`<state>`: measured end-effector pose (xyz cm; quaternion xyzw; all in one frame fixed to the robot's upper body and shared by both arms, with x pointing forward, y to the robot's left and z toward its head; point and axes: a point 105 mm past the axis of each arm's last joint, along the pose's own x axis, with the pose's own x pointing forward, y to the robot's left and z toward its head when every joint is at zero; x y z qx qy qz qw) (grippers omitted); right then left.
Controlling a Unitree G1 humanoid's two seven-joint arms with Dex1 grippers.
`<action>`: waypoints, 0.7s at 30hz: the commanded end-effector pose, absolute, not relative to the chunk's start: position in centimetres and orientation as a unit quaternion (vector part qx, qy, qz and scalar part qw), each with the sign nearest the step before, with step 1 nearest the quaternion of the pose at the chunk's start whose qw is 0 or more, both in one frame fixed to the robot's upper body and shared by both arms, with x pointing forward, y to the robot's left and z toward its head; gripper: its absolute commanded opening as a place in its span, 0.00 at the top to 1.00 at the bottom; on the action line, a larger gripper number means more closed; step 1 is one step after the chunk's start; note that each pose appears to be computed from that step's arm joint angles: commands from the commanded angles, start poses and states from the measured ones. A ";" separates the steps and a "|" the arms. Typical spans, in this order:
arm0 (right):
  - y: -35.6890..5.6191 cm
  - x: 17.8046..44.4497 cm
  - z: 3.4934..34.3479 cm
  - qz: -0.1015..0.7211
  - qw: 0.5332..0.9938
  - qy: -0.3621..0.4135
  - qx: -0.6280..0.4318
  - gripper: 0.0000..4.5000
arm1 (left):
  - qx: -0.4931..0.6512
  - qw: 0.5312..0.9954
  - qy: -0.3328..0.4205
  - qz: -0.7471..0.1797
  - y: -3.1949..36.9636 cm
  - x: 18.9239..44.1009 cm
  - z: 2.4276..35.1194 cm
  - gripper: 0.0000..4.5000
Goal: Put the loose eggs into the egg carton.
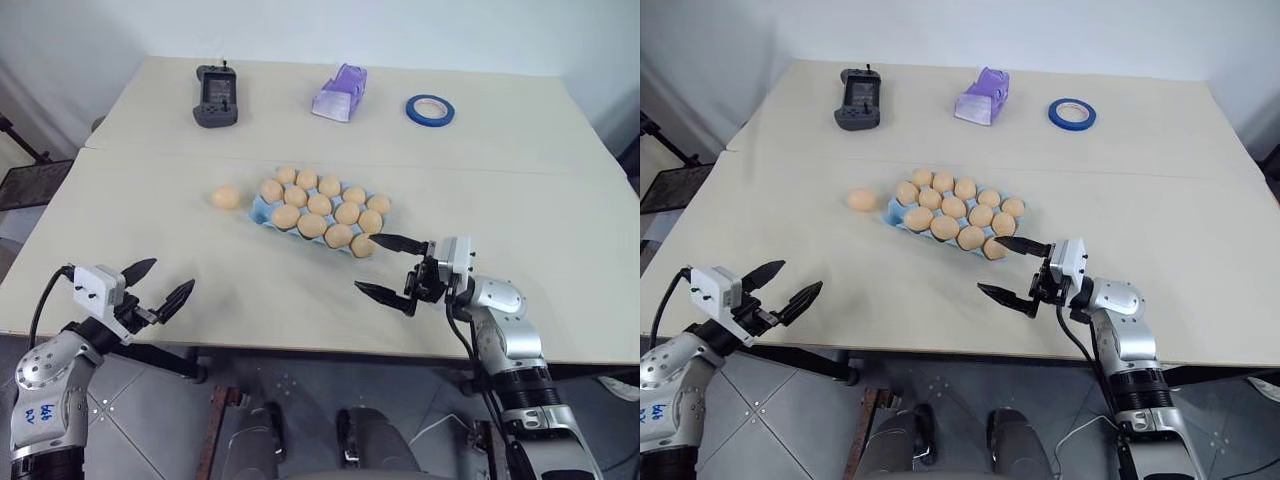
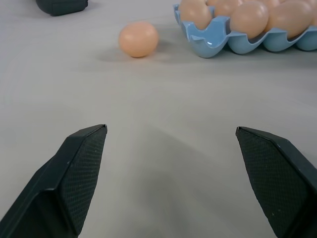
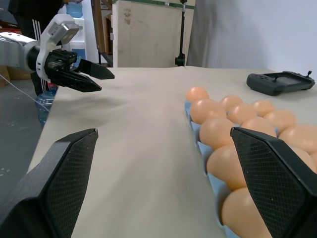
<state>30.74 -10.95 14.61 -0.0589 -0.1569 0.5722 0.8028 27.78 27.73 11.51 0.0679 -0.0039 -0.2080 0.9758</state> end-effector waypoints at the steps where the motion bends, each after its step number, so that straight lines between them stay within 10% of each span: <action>1: -10.8 30.7 15.5 0.573 0.797 -0.179 -0.066 0.00 | 0.058 0.978 -0.023 -0.198 27.1 28.1 12.5 0.02; 21: -11.6 30.1 15.9 0.540 0.817 -0.188 -0.072 0.00 | 0.063 0.986 -0.037 -0.152 22.6 44.5 17.2 0.02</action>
